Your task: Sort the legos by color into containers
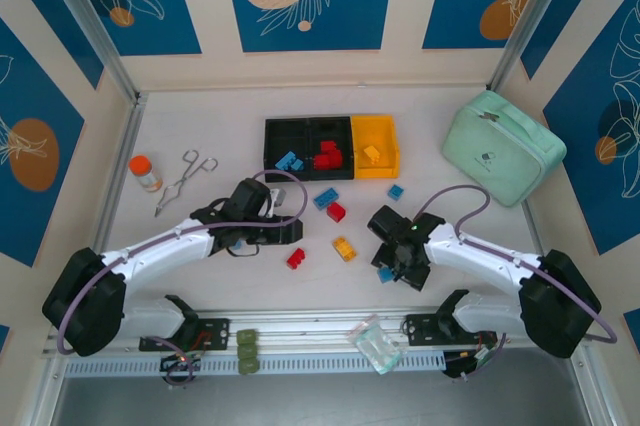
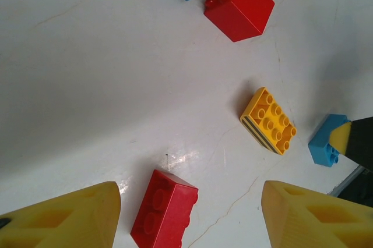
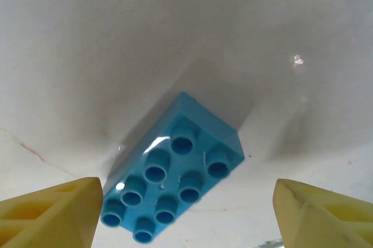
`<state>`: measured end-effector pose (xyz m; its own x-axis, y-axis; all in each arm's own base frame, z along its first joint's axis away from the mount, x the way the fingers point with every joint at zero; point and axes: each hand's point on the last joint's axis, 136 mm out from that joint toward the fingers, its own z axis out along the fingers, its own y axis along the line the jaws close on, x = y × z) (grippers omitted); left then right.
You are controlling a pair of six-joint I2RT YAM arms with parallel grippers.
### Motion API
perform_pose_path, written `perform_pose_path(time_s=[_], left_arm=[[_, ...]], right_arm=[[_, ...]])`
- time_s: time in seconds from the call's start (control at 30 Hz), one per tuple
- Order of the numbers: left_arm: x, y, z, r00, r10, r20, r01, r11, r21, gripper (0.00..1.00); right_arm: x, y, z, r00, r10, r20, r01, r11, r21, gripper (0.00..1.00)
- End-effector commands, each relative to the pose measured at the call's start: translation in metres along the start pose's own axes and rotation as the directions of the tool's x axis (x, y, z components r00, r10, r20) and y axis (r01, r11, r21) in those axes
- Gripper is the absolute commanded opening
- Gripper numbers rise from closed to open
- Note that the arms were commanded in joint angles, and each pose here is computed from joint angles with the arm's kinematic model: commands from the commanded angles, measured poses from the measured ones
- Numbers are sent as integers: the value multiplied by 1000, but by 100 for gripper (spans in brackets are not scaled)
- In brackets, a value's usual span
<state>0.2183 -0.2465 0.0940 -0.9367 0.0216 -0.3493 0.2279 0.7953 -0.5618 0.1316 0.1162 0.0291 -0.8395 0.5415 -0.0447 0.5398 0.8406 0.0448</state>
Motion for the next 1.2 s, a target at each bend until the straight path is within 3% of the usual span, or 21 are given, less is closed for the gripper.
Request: perform_pose_path(time_s=[0.0, 0.13, 0.47, 0.8, 1.17], left_arm=[[-2, -10, -1, 1000, 9, 9, -10, 999, 33, 65], [0, -6, 0, 1000, 4, 11, -4, 1000, 23, 65], [0, -4, 0, 1000, -3, 16, 3, 1000, 16, 64], [-3, 3, -7, 998, -33, 47, 34, 999, -20, 65], [5, 57, -43, 977, -166, 135, 190, 963, -192, 65]], right_arm=[[-4, 8, 7, 998, 52, 19, -52, 998, -19, 76], [-5, 10, 13, 999, 49, 18, -49, 999, -4, 71], [-9, 13, 7, 999, 14, 52, -13, 1000, -28, 34], [-29, 51, -34, 982, -112, 152, 130, 985, -115, 28], [-54, 168, -80, 905, -340, 254, 395, 894, -211, 28]])
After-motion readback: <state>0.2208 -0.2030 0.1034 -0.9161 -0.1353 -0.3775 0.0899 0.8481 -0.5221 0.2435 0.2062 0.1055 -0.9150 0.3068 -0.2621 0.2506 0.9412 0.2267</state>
